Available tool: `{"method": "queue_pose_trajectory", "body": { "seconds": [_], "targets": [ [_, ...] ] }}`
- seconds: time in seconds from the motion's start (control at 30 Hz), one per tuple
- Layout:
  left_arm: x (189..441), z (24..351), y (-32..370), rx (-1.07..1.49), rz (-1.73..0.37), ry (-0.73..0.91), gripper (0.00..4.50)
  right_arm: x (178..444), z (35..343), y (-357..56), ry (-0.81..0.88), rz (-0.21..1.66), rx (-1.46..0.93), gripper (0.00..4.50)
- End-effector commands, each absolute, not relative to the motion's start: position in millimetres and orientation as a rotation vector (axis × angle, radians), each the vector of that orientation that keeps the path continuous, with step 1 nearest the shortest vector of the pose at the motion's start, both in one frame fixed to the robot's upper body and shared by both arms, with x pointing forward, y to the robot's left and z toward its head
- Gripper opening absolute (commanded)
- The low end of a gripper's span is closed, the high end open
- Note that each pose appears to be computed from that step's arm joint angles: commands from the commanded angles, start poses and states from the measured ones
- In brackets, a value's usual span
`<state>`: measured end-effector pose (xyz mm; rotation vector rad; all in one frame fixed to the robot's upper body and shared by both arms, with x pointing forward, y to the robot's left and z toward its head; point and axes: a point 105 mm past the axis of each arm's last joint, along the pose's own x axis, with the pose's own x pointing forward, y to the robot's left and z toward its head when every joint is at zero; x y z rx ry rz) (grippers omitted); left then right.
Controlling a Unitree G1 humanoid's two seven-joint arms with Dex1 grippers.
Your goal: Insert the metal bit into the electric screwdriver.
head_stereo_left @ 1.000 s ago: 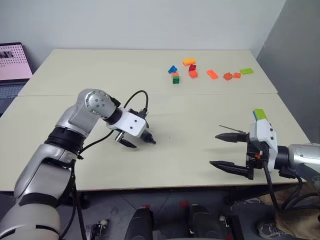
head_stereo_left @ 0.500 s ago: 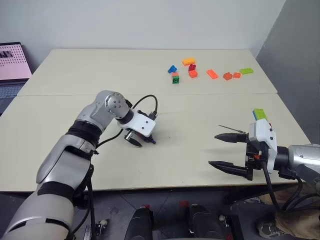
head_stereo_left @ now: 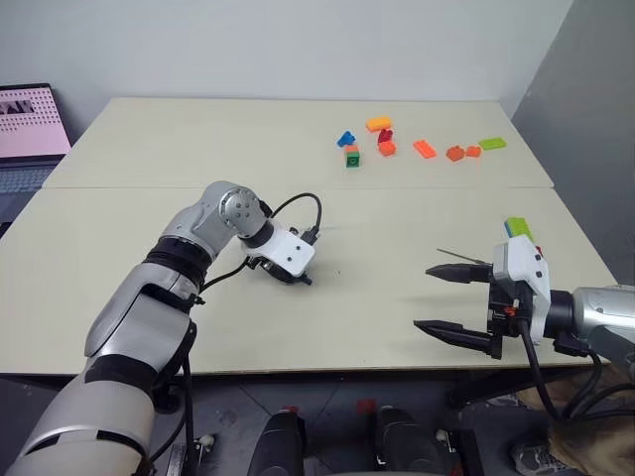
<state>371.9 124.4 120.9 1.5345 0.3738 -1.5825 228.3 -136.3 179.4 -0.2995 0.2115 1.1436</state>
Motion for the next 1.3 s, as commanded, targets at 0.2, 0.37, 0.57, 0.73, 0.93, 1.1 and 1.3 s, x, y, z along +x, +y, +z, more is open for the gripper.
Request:
{"method": "queue_pose_trajectory", "body": {
  "seconds": [0.2, 0.37, 0.57, 0.73, 0.93, 1.1, 1.3],
  "targets": [
    [372, 133, 121, 1.384, -1.549, 0.287, 1.67, 227, 192, -135, 0.154, 1.132, -0.330, 4.50],
    [380, 177, 116, 1.065, -1.392, 0.121, 1.67, 228, 193, -137, 0.142, 1.105, -0.316, 4.50],
    [357, 218, 92, 0.542, -1.283, -0.144, 1.66, 237, 202, -138, 0.089, 1.074, -0.305, 4.50],
    [353, 231, 75, 0.295, -1.078, -0.282, 1.66, 248, 217, -134, 0.018, 1.069, -0.289, 4.50],
    [360, 238, 65, 0.133, -0.781, -0.419, 1.66, 259, 230, -122, -0.052, 1.072, -0.283, 4.50],
    [368, 218, 66, 0.090, -0.613, -0.427, 1.66, 265, 231, -114, -0.066, 1.082, -0.293, 4.50],
    [363, 189, 71, 0.076, -0.562, -0.381, 1.66, 269, 235, -109, -0.081, 1.088, -0.303, 4.50]
  ]
}}
